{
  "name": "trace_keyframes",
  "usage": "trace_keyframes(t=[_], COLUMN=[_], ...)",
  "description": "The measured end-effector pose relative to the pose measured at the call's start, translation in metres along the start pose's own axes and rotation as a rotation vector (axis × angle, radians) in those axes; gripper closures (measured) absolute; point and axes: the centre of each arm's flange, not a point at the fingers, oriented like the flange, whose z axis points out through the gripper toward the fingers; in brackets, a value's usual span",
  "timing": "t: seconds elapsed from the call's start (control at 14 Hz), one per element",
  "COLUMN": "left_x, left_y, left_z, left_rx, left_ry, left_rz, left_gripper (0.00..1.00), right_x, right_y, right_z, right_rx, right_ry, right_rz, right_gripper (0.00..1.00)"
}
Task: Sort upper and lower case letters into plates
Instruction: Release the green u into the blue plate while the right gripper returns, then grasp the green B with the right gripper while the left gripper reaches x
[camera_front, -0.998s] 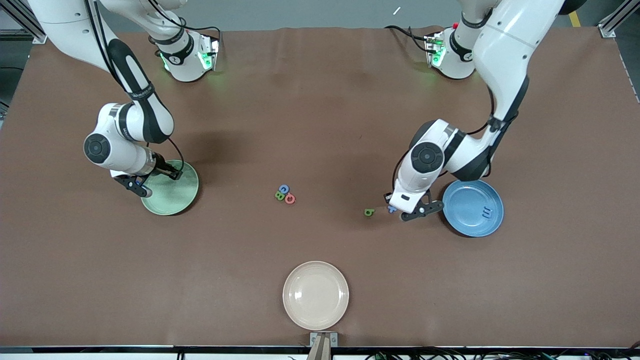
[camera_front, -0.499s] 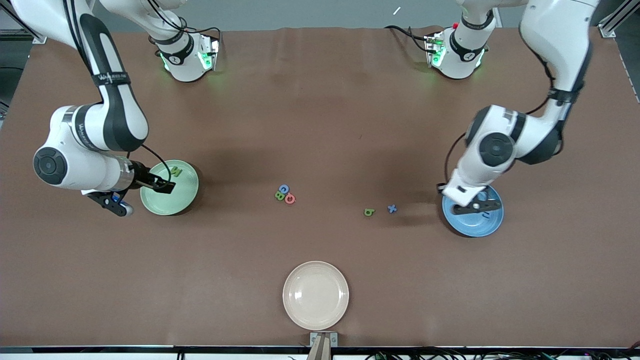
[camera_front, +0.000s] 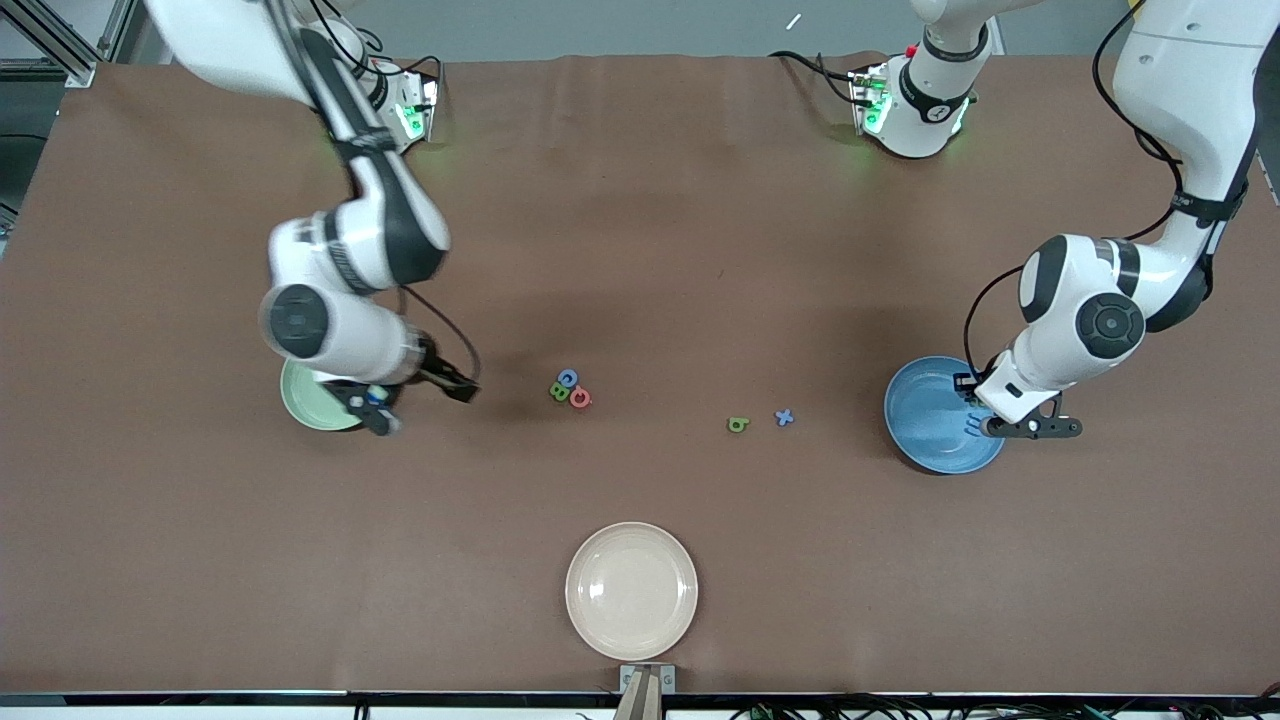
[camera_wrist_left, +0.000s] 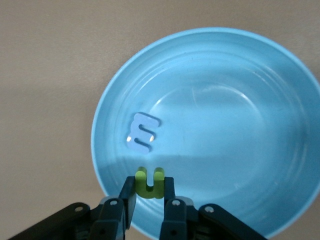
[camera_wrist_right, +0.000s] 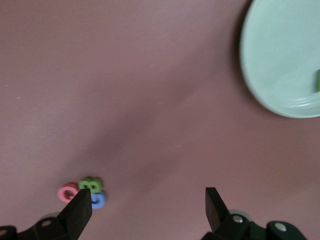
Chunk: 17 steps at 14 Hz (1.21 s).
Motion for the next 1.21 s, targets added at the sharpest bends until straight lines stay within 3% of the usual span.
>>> trace_keyframes(t=[0.21,0.43,0.64,0.71,0.86,1.07,1.14,1.21], left_x=[0.002,0.001,0.001,0.001,0.0,-0.001,0.0,0.0], left_y=[0.008,0.01,0.01,0.01,0.01,0.011,0.011,0.011], left_z=[0.014,0.015,0.016,0.017,0.02,0.023,0.023,0.022], left_rx=[-0.016,-0.017,-0.017,-0.017,-0.019,-0.02,-0.02,-0.02], left_ry=[-0.003,-0.006,-0.008,-0.01,-0.015,-0.021,-0.02,-0.018], left_rz=[0.011,0.015,0.015,0.015,0.015,0.016,0.016,0.016], left_gripper=[0.74,0.74,0.74,0.74,0.74,0.74,0.69,0.59], right_x=[-0.024,-0.029,-0.029,-0.03,-0.036,-0.042,-0.044,-0.046], right_y=[-0.036,-0.05,-0.057,-0.058,-0.062,-0.065,-0.066,-0.067], right_z=[0.045,0.068,0.079,0.085,0.098,0.111,0.116,0.12], right_rx=[0.017,0.005,0.032,0.035,0.038,0.036,0.037,0.039], right_ry=[0.036,0.041,0.062,0.066,0.074,0.079,0.082,0.085], right_rz=[0.062,0.049,0.044,0.04,0.028,0.017,0.012,0.008], right_gripper=[0.0,0.0,0.0,0.05,0.26,0.28,0.28,0.28])
